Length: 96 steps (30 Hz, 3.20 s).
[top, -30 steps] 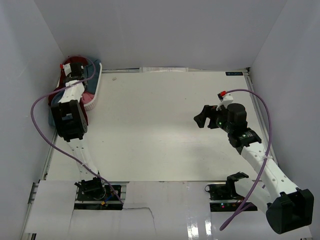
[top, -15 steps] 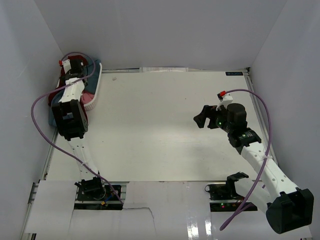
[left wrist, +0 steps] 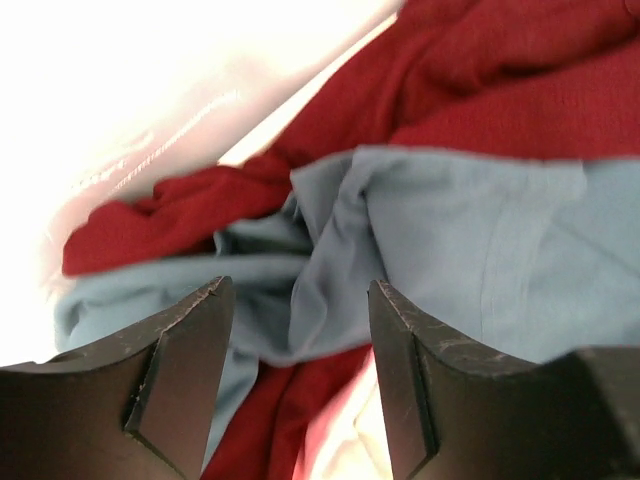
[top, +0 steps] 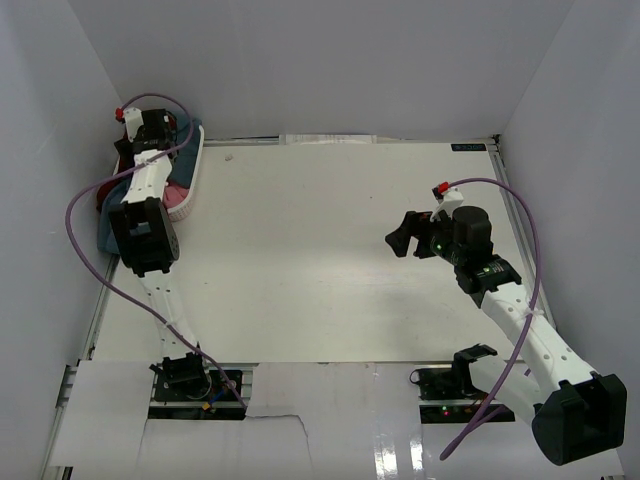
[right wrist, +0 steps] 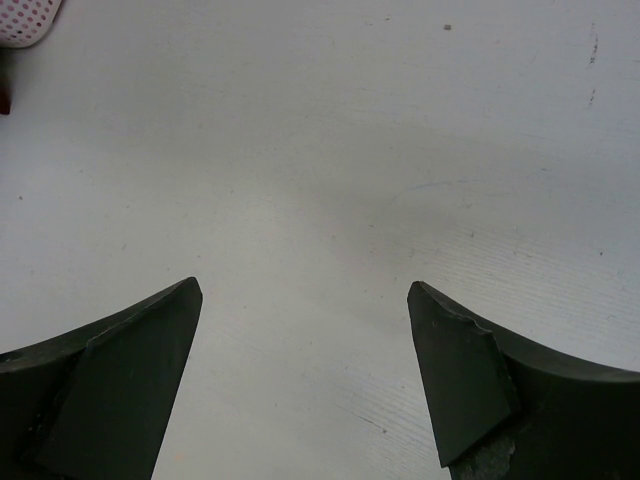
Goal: Fold and stack the t-shirts
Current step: Grab crumpled tshirt from bin with the left arm, then move the tshirt to the center of the board
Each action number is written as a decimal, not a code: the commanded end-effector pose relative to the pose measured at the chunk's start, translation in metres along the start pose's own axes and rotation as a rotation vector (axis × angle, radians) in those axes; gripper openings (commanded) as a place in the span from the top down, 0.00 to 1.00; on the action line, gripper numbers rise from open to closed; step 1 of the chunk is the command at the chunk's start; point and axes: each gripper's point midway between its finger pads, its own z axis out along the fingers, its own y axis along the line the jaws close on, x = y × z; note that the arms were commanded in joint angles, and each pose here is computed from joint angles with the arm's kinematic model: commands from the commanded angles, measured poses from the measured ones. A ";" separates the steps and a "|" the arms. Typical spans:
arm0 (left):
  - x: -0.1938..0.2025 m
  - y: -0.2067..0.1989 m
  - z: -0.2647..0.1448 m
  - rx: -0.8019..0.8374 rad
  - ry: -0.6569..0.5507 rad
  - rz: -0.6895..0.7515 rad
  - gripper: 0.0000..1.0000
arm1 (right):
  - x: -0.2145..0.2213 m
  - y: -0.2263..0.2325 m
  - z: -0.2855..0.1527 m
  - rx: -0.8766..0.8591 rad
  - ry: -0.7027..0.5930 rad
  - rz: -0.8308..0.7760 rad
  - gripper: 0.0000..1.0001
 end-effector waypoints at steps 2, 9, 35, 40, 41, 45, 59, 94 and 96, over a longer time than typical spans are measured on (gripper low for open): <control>-0.008 0.008 0.011 -0.078 -0.034 0.005 0.32 | -0.008 0.006 0.001 -0.030 -0.030 -0.033 0.10; 0.007 -0.001 0.018 -0.026 0.007 0.010 0.42 | -0.005 0.007 0.003 -0.035 -0.020 -0.033 0.10; -0.152 -0.033 -0.243 1.035 -0.012 -0.374 1.00 | 0.003 0.008 0.008 -0.039 0.013 -0.027 0.10; -0.129 -0.049 -0.382 1.591 0.138 -0.261 1.00 | 0.001 0.005 0.007 -0.018 0.013 -0.028 0.10; -0.114 -0.052 -0.402 1.661 0.167 -0.221 1.00 | 0.001 0.005 0.007 -0.017 0.011 -0.031 0.10; -0.107 -0.013 -0.497 1.991 0.128 -0.133 1.00 | -0.002 0.006 0.006 -0.018 0.009 -0.030 0.10; -0.103 -0.012 -0.612 2.434 0.331 -0.023 1.00 | -0.028 -0.005 -0.004 0.091 -0.074 -0.022 0.10; 0.161 -0.043 -0.393 1.076 0.518 0.242 0.07 | 0.002 -0.008 0.026 0.062 0.056 0.021 0.10; 0.152 -0.039 -0.393 1.072 0.482 0.224 0.02 | 0.007 -0.005 0.036 0.049 0.090 0.012 0.10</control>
